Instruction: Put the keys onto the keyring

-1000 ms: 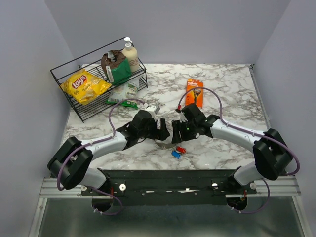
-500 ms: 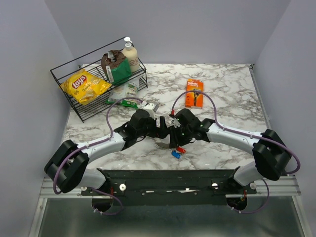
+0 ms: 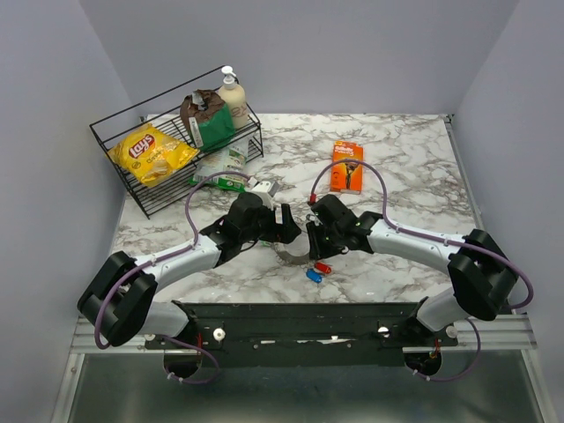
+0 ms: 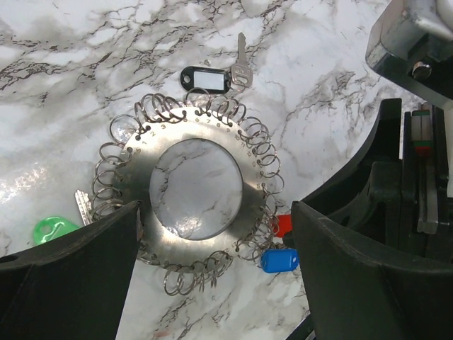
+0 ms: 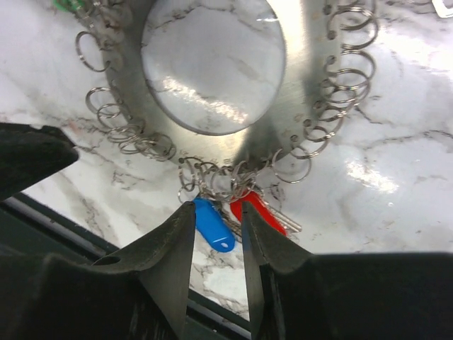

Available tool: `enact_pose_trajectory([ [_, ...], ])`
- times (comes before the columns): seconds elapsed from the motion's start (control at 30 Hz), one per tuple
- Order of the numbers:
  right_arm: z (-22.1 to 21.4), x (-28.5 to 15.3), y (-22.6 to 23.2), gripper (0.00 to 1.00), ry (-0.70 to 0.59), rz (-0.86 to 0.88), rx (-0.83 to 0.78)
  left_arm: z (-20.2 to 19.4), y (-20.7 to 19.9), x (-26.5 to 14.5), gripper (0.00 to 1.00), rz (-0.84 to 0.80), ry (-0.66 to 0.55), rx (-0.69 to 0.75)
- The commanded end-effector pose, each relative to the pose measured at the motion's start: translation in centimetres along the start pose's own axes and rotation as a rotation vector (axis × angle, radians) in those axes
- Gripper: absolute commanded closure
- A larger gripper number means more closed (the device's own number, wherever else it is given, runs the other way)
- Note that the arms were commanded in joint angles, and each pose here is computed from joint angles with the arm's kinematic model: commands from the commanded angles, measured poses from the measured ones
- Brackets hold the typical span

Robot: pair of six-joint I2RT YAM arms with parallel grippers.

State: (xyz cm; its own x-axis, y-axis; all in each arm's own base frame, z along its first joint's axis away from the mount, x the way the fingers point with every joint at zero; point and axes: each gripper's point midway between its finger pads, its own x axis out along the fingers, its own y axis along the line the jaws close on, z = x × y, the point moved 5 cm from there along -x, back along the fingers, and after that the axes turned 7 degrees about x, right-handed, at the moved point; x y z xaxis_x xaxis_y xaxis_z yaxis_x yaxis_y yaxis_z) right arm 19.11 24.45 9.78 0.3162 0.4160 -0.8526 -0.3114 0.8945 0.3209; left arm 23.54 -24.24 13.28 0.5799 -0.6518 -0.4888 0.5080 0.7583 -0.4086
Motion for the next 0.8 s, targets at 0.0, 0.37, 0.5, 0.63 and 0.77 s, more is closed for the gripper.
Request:
enact_pose_trajectory([
  [0.0, 1.0, -0.7, -1.4, 0.6, -0.086, -0.128, 0.017, 0.3, -0.3, -0.2, 0.08, -0.015, -0.011, 0.004],
  [0.37, 2.5, -1.2, -2.8, 0.6, -0.132, -0.133, 0.08, 1.8, -0.2, -0.3, 0.08, 0.015, -0.02, 0.077],
  [0.5, 3.5, -1.8, -3.6, 0.6, -0.165, -0.095, 0.136, 1.6, -0.4, -0.3, 0.09, -0.013, -0.017, 0.104],
  [0.63, 4.3, -2.3, -5.3, 0.6, -0.187, -0.079, 0.192, 1.6, -0.7, 0.1, 0.1, -0.036, -0.003, 0.11],
  [0.77, 4.9, -2.3, -5.4, 0.6, -0.19, -0.06, 0.186, 1.6, -0.8, 0.5, 0.11, -0.045, 0.007, 0.11],
])
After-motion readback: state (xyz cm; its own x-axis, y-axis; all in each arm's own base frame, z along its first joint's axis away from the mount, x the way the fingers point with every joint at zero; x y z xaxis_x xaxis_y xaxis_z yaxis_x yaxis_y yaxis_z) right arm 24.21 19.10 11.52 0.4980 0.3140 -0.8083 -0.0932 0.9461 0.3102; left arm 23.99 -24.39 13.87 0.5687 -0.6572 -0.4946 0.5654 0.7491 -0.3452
